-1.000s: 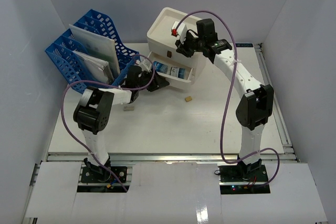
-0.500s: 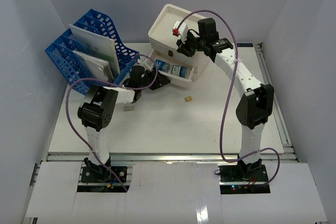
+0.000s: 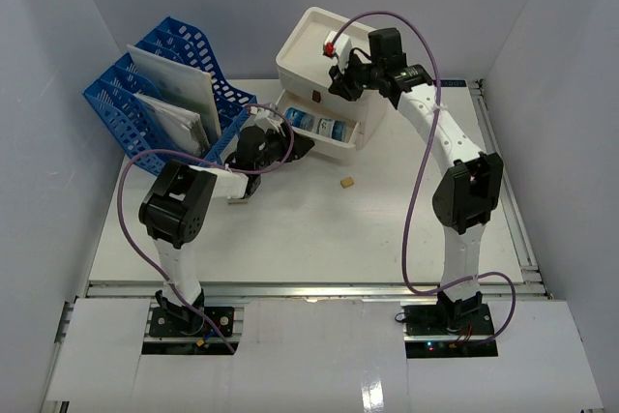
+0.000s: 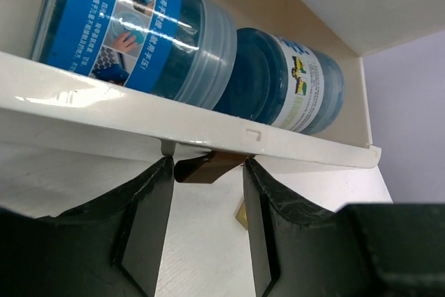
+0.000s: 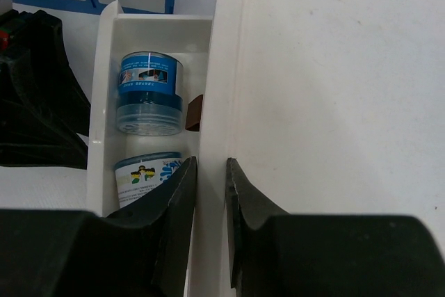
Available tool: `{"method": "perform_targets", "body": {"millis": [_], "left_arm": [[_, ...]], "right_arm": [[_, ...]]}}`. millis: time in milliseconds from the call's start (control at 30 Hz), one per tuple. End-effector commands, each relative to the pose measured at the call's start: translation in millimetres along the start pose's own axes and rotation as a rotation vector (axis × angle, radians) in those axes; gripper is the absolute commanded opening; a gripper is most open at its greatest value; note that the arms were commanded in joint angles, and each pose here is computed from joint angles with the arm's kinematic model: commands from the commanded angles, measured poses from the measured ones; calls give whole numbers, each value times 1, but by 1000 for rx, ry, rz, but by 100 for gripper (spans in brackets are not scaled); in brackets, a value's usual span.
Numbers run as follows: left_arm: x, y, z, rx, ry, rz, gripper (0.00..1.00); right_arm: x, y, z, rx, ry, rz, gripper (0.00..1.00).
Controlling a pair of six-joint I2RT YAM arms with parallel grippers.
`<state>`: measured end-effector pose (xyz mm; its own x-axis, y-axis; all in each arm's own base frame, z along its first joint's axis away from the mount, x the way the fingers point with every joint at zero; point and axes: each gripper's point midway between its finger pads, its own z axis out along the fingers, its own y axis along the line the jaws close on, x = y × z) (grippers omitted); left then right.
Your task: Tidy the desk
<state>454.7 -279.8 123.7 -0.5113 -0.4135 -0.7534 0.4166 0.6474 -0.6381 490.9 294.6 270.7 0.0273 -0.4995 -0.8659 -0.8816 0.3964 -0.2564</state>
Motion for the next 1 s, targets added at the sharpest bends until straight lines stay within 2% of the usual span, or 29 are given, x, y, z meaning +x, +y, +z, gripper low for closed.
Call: {"method": "perform_targets", "body": {"millis": [0, 433, 600, 733, 767, 967], "left_arm": [[-126, -73, -2, 177, -388, 105, 56], [-135, -83, 14, 224, -402, 182, 60], [-143, -74, -5, 124, -439, 183, 72], [-141, -57, -9, 10, -407, 149, 79], [-131, -44, -6, -49, -349, 121, 81], [-119, -24, -3, -210, -233, -47, 85]], "right_arm": [[-25, 70, -12, -270, -41, 146, 24], [-9, 38, -17, -201, -36, 206, 26], [10, 24, -12, -175, -14, 225, 32], [21, 16, -9, -154, -5, 231, 39], [24, 14, -8, -150, -4, 231, 40], [33, 11, -4, -146, 10, 230, 43]]}}
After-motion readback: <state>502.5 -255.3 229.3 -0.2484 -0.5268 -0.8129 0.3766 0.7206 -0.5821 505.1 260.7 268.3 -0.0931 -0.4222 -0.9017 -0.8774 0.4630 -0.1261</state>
